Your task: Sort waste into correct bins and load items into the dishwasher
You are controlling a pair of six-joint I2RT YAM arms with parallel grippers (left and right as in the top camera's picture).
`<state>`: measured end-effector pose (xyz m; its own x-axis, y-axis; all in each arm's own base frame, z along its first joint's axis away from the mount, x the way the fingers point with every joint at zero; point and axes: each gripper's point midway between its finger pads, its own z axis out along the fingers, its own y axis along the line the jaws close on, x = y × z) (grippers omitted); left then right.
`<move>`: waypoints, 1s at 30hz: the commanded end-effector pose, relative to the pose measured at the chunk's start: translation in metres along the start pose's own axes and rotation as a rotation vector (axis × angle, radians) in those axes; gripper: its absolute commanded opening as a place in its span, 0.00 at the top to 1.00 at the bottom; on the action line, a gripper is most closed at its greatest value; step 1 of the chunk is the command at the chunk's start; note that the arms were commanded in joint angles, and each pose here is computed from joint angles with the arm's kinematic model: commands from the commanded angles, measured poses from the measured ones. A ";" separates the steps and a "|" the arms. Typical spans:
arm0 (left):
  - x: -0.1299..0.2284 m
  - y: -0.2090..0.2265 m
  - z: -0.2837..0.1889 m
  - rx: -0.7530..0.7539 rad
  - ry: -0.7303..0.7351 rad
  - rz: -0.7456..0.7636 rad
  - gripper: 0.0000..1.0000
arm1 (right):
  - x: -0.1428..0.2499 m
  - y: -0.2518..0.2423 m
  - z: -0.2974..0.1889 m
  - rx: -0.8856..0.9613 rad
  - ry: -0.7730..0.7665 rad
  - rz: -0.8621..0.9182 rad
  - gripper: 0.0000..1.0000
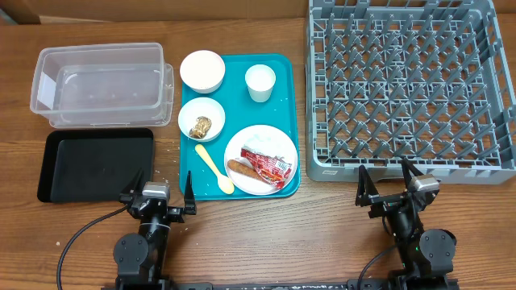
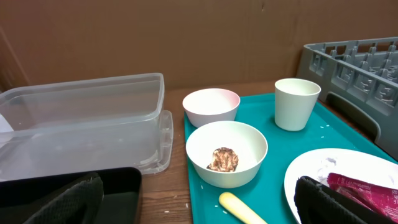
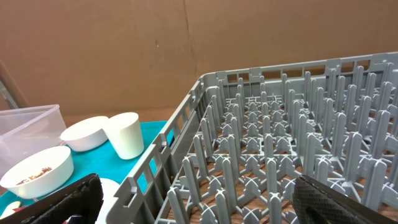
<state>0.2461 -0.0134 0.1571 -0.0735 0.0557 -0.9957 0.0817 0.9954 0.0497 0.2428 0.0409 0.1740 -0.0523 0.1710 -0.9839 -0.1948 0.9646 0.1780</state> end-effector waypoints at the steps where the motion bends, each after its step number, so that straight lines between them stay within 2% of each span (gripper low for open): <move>1: 0.000 0.001 0.000 -0.007 -0.005 0.012 0.00 | 0.001 -0.001 0.000 0.001 -0.006 -0.004 0.00; 30: 0.000 0.001 0.000 -0.007 -0.006 0.012 0.00 | 0.001 -0.002 0.000 0.008 -0.006 -0.003 0.00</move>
<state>0.2461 -0.0133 0.1571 -0.0735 0.0557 -0.9957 0.0814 0.9954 0.0497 0.2428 0.0407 0.1740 -0.0519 0.1715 -0.9838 -0.1941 0.9646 0.1784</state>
